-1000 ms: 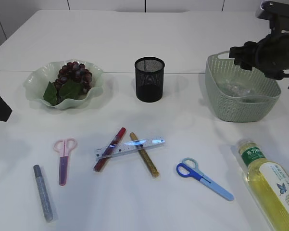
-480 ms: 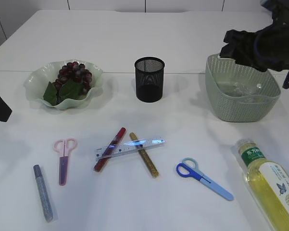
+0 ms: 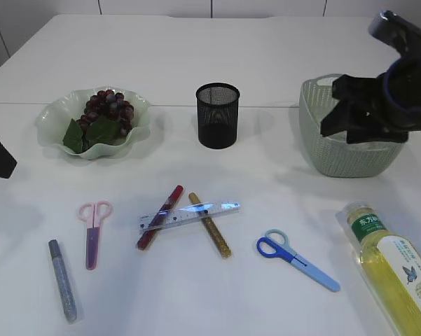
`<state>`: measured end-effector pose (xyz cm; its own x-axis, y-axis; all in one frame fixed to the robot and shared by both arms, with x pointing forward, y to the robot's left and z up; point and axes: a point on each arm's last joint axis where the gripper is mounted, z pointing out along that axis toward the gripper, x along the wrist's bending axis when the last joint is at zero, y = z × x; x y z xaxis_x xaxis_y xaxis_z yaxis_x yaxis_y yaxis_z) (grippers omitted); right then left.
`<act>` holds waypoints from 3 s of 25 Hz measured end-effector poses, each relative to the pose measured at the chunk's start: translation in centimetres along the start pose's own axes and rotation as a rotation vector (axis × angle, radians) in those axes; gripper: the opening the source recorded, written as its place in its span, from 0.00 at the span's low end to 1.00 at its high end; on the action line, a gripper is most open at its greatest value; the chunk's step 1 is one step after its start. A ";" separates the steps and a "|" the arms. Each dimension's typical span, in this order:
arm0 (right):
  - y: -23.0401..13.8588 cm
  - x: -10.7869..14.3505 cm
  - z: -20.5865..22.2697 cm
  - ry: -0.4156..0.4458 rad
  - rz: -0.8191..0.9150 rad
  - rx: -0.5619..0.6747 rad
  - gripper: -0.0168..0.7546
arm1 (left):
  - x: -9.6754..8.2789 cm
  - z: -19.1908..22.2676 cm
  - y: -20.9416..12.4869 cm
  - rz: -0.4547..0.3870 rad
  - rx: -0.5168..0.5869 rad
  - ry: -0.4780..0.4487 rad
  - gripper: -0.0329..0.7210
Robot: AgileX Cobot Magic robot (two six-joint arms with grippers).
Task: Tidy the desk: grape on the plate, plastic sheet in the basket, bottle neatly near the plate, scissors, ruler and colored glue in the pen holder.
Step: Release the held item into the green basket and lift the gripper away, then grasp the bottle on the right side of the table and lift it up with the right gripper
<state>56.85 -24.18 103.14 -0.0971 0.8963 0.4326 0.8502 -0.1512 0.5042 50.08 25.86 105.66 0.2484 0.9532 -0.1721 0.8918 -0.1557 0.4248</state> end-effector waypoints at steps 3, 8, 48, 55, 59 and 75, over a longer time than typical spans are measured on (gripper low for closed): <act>-0.7 0.2 -1.8 -0.052 -0.049 0.050 0.52 | 0.0 0.0 0.0 0.000 0.004 -0.001 0.62; -1.8 0.8 -5.7 -0.144 -0.128 0.100 0.52 | -0.1 0.0 -0.2 0.000 0.019 -0.006 0.62; -7.9 -2.4 -3.2 -0.359 -0.219 0.486 0.79 | -0.1 0.6 -5.0 -0.113 0.131 0.128 0.58; -8.1 -3.4 0.7 -0.349 -0.253 0.545 0.79 | -0.3 0.7 -4.7 -0.135 0.095 0.102 0.58; -8.3 -3.9 1.8 -0.340 -0.284 0.571 0.79 | -0.3 0.7 -4.7 -0.138 0.090 0.099 0.58; -8.7 -5.2 4.8 -0.342 -0.286 0.599 0.80 | -0.3 0.8 -4.5 -0.139 0.067 0.098 0.58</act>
<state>52.43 -25.54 92.93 -0.2732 0.9611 0.0396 0.9618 0.2723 0.0265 46.31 26.07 103.13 0.0862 0.9870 -0.1357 0.9390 -0.0349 0.3422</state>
